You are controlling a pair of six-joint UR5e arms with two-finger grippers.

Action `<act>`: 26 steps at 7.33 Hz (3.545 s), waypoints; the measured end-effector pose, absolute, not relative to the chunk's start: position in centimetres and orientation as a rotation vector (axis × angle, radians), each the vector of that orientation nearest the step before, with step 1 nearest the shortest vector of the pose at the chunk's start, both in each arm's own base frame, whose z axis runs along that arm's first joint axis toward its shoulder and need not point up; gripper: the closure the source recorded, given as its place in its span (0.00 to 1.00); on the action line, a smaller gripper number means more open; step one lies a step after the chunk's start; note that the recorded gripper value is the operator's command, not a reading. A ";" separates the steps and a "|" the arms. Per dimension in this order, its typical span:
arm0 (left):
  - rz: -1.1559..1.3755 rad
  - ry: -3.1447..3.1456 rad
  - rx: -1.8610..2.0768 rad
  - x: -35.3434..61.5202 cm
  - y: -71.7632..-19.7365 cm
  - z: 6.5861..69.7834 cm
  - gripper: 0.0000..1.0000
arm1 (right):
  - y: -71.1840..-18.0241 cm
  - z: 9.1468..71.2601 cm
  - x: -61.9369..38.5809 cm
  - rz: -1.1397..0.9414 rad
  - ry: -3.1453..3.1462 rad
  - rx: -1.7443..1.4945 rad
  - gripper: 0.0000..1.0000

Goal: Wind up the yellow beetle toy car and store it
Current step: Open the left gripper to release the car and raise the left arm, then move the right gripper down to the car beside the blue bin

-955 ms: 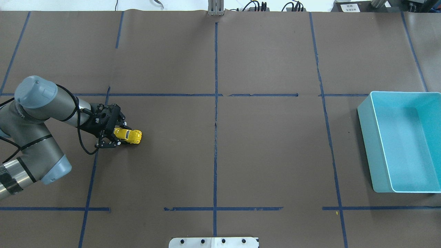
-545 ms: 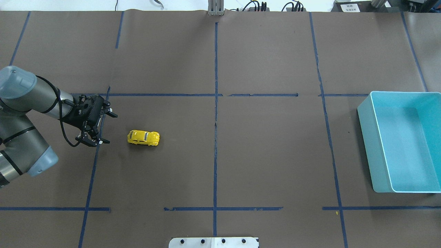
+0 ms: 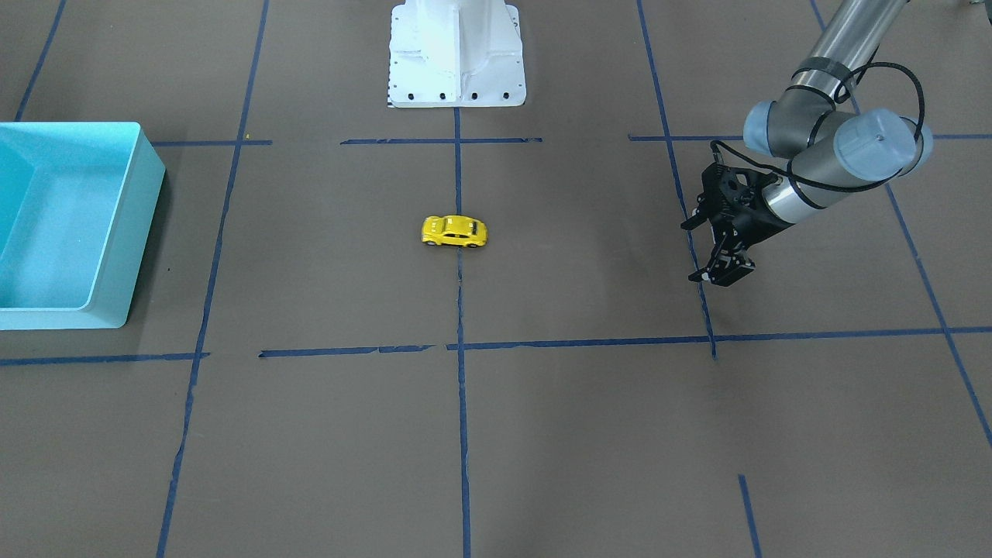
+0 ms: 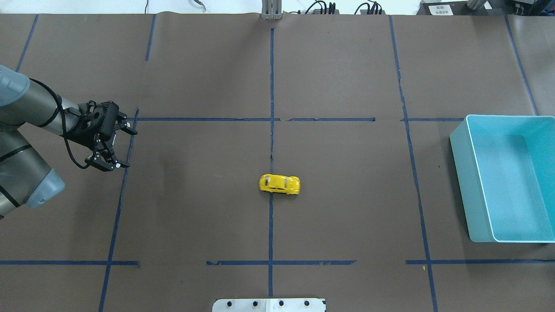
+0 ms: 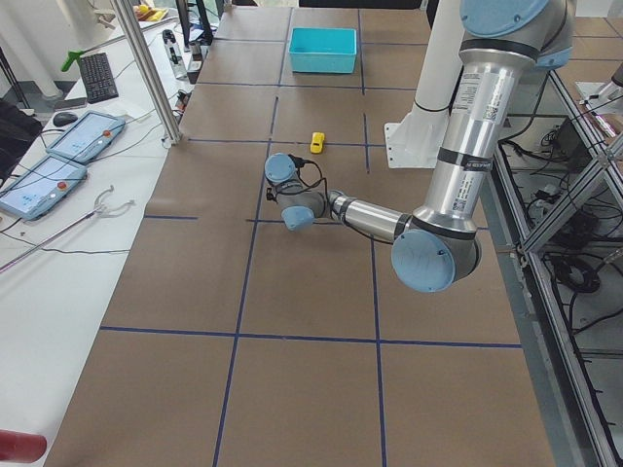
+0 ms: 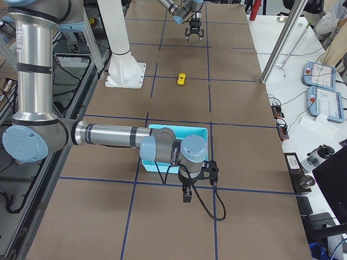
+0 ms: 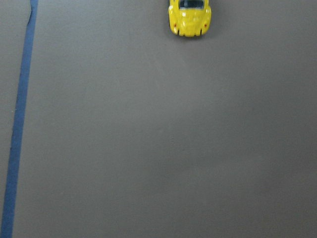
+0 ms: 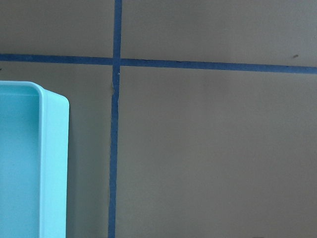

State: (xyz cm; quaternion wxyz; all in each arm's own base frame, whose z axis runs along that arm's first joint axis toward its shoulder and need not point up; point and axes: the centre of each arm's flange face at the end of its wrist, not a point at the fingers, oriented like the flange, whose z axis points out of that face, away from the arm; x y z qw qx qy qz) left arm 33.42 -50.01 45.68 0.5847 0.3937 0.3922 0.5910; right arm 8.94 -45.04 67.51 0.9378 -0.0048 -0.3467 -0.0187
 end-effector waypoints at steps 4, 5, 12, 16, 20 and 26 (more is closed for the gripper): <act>1.112 0.841 0.595 27.7 -51.4 39.4 0.01 | -45.1 67.3 9.0 -0.039 -0.708 -0.004 0.00; 1.060 0.781 0.520 25.9 -51.3 38.3 0.01 | -45.1 67.3 9.0 -0.039 -0.708 -0.004 0.00; 0.288 0.606 0.232 0.2 -55.0 44.3 0.01 | -45.6 65.1 8.4 -0.053 -0.755 0.033 0.00; 0.102 0.644 0.050 -5.8 -48.8 60.0 0.01 | -46.1 49.0 -1.1 -0.364 -0.904 0.250 0.00; 0.051 0.750 0.036 -6.9 -45.1 65.3 0.01 | -41.9 39.9 -10.1 -0.654 -0.998 0.318 0.00; -0.033 0.805 -0.033 -8.6 -42.4 66.1 0.01 | -36.7 37.5 -27.2 -1.337 -0.587 0.508 0.00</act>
